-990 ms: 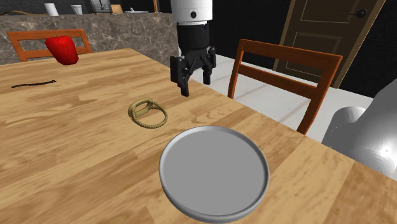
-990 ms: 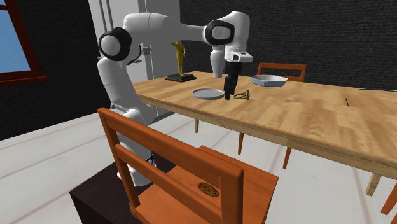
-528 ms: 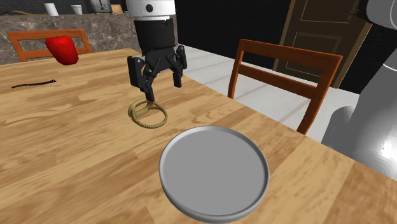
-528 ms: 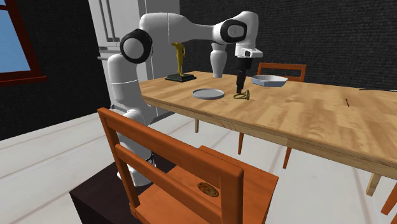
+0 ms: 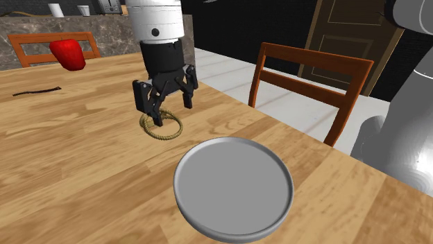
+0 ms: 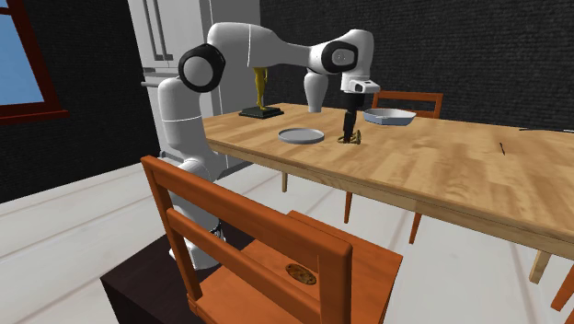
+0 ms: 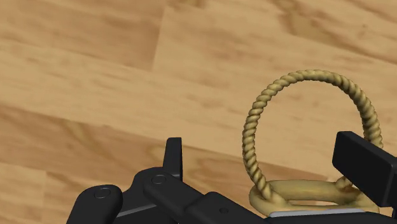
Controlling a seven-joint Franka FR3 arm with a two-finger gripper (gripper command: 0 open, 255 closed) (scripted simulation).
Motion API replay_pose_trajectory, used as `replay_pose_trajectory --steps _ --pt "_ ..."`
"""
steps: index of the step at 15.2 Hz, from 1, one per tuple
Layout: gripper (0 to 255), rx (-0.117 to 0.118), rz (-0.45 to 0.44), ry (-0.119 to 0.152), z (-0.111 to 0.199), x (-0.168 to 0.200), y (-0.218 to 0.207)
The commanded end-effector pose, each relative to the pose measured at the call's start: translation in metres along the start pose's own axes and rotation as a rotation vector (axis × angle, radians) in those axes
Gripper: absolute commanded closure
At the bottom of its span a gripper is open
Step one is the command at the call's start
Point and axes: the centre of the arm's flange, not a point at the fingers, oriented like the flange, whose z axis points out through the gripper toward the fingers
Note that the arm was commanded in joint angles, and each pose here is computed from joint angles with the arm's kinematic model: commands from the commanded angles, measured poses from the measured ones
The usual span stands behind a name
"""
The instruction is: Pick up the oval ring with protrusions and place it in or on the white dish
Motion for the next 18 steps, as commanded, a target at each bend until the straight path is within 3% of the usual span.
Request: replay_pose_trajectory --steps 1,8,9,18 --pt "0 0.000 0.000 0.000 0.0075 -0.0001 0.0016" --pt "0 0.000 0.000 0.000 0.0074 -0.0001 0.0016" --pt "255 0.000 0.000 0.000 0.0074 -0.0001 0.0016" --pt "255 0.000 0.000 0.000 0.0075 -0.0001 0.0016"
